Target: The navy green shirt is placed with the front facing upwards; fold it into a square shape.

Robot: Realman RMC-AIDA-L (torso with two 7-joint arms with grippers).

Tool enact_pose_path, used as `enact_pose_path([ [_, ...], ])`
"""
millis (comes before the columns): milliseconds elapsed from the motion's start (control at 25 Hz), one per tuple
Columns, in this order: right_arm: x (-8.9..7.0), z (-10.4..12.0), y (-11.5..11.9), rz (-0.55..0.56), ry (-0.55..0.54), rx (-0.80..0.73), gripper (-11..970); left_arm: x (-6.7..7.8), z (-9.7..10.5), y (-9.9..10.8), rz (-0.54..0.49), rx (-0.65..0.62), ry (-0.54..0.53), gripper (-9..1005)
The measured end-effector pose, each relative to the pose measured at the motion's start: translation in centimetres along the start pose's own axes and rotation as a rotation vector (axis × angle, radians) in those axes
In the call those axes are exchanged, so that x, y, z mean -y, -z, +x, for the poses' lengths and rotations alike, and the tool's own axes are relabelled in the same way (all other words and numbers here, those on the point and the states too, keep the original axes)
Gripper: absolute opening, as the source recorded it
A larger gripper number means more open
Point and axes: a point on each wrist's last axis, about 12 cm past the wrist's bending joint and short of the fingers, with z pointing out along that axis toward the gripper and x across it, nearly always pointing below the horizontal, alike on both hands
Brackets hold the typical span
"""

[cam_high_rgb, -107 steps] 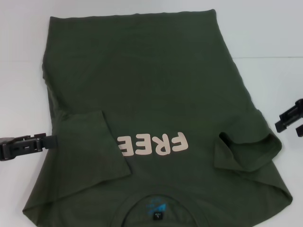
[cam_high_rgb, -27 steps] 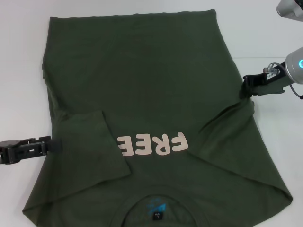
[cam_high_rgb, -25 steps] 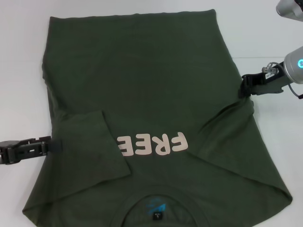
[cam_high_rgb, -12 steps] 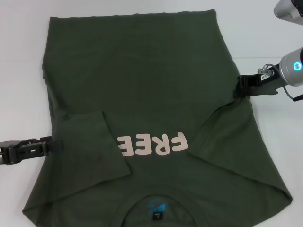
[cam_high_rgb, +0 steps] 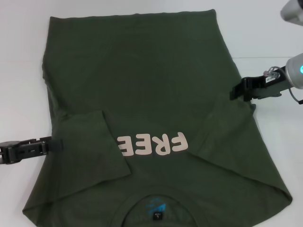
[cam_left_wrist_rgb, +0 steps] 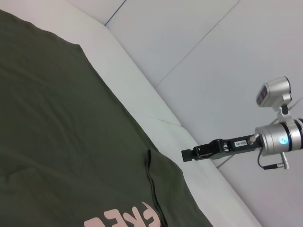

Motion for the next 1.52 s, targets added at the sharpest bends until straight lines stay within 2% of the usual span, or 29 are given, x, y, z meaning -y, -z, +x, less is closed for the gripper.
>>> enact_pose_path([
  [120,0.8,0.0,1.1,-0.064,-0.026,0.028,526,-0.1,-0.1,0.2,-0.010,0.005,0.040,905],
  [200,1.7,0.2,2.1,-0.099,-0.045,0.045,569,-0.3,-0.1,0.3,-0.030,0.011,0.082,905],
  [280,2.9,0.6,3.4,-0.138,-0.066,0.061,613,-0.5,-0.3,0.8,-0.049,0.014,0.117,905],
  [320,4.4,1.4,5.0,-0.196,-0.104,0.077,635,-0.6,-0.5,1.1,-0.054,0.014,0.133,905],
  [360,4.4,1.4,5.0,-0.196,-0.104,0.077,656,-0.6,-0.7,1.5,-0.061,0.013,0.151,905],
  [520,7.5,3.8,8.0,-0.316,-0.173,0.098,743,-0.7,-1.1,2.7,-0.087,-0.013,0.226,905],
  [560,8.1,4.5,8.6,-0.341,-0.186,0.107,765,-0.7,-1.1,3.0,-0.100,-0.051,0.272,905],
  [760,10.6,7.9,10.5,-0.451,-0.196,0.186,836,-1.0,-1.0,2.8,-0.162,-0.217,0.340,905],
  [1000,11.5,9.3,10.9,-0.478,-0.194,0.236,854,-1.2,-1.6,2.3,-0.233,-0.316,0.375,905],
  [1200,11.6,9.2,10.8,-0.465,-0.181,0.246,854,-1.3,-1.9,2.6,-0.311,-0.404,0.413,905],
  [1520,11.4,8.8,10.6,-0.454,-0.170,0.253,853,-1.8,-1.0,2.1,-0.389,-0.448,0.414,905],
])
